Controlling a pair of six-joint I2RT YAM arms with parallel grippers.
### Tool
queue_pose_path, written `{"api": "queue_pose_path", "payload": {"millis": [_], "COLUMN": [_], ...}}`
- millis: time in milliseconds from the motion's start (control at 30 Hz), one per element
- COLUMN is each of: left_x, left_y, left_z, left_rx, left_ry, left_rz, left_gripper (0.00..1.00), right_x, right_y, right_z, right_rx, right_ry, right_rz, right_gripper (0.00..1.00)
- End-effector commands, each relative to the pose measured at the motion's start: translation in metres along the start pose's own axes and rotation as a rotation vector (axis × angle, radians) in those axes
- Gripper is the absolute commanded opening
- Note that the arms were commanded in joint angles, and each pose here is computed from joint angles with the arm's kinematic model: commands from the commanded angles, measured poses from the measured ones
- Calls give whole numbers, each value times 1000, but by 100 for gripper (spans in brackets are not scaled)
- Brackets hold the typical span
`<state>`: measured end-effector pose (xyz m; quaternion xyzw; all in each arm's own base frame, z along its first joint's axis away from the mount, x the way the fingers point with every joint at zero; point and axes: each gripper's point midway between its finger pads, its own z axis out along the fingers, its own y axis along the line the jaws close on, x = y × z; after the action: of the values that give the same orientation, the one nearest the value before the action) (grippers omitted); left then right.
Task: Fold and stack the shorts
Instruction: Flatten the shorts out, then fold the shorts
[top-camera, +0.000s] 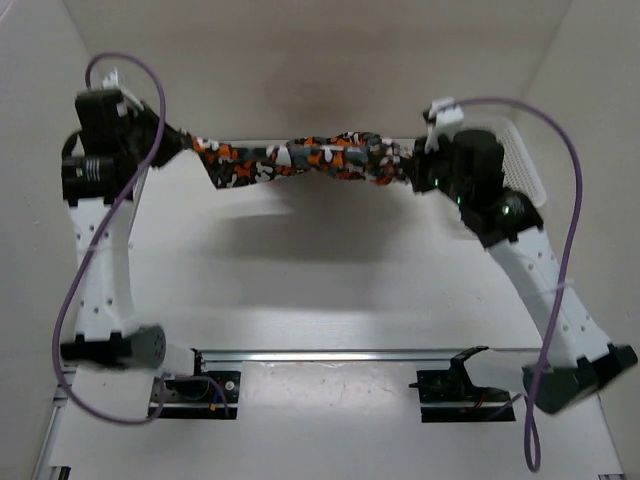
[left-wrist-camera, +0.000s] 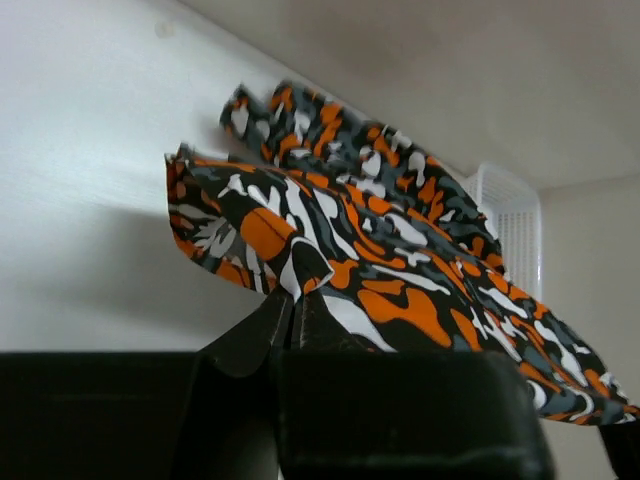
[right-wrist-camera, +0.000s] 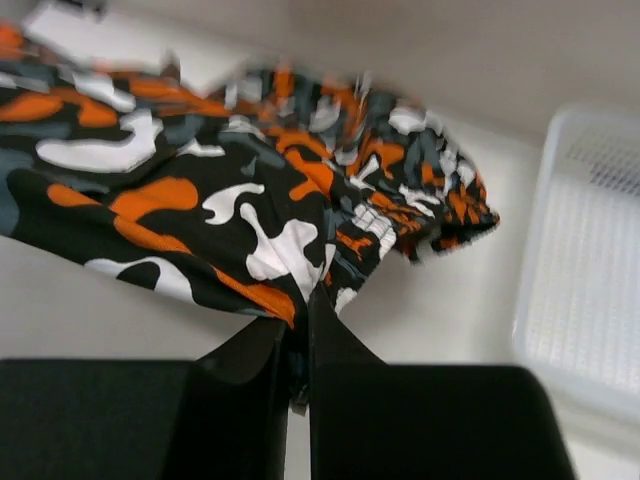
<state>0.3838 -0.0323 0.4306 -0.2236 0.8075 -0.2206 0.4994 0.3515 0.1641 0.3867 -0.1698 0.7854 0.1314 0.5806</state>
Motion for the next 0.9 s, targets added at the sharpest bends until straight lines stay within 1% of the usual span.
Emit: {"api": "queue_pose_path", "payload": {"millis": [0,33,67,100,133,167,200,233,300,333,367,400,433,467,500,533,567,600,633,667,700,733,767,800,833,867], "left_x": [59,107,133,155,193,208,219,230,232,232,230,231,233,235,237,239,246,252,256,256,267,275,277,286,291,295], "left_y": [42,71,82,94,118,128,135,146,150,151,151,154,156,159,161,166,172,177,181,182,188,192,195,199,199,200], "left_z": [-3,-12,-16,-19,-27,-30,-31,-33,-30,-30,-25,-23,-19,-14,-11,-7,-3,1,5,11,18,21,26,36,41,46], "left_rx": [-82,-131,-135,-150,-191,-207,-220,-248,-261,-270,-282,-301,-314,-328,-337,-354,-377,-387,-395,-396,-409,-418,-427,-429,-425,-421], "left_ry": [79,143,184,216,268,287,304,327,336,351,373,384,401,421,433,431,463,478,489,490,533,560,567,594,613,630], "left_rz": [-14,-65,-84,-105,-125,-140,-144,-157,-140,-133,-126,-127,-130,-135,-137,-134,-140,-143,-146,-146,-158,-166,-179,-189,-188,-196], "left_gripper": [10,18,46,65,84,98,100,100,100,96,86,81,76,67,65,65,65,68,78,84,88,93,95,95,95,97], "right_x": [65,84,124,145,169,180,205,206,209,204,212,214,222,217,221,220,225,236,238,243,244,265,272,271,270,290], "right_y": [-12,-10,-9,-9,-6,-6,-3,-1,6,10,11,11,12,19,29,40,45,46,46,47,49,46,47,49,48,55], "right_z": [-21,-27,-38,-45,-53,-66,-69,-76,-77,-73,-77,-77,-70,-69,-67,-65,-62,-58,-59,-59,-61,-63,-64,-60,-62,-65], "right_rx": [77,80,84,101,100,103,105,147,128,147,170,186,221,189,157,113,109,119,119,136,117,142,138,124,109,106], "right_ry": [46,65,110,139,193,201,263,271,284,307,372,412,482,512,545,564,573,573,559,559,547,577,579,547,510,552], "right_rz": [4,30,59,114,137,162,179,237,273,358,384,423,500,534,569,611,663,696,734,808,858,915,968,1054,1115,1201], "right_gripper": [0,18,41,63,90,100,100,100,100,100,100,100,100,100,100,100,100,94,90,87,79,78,78,73,73,73]}}
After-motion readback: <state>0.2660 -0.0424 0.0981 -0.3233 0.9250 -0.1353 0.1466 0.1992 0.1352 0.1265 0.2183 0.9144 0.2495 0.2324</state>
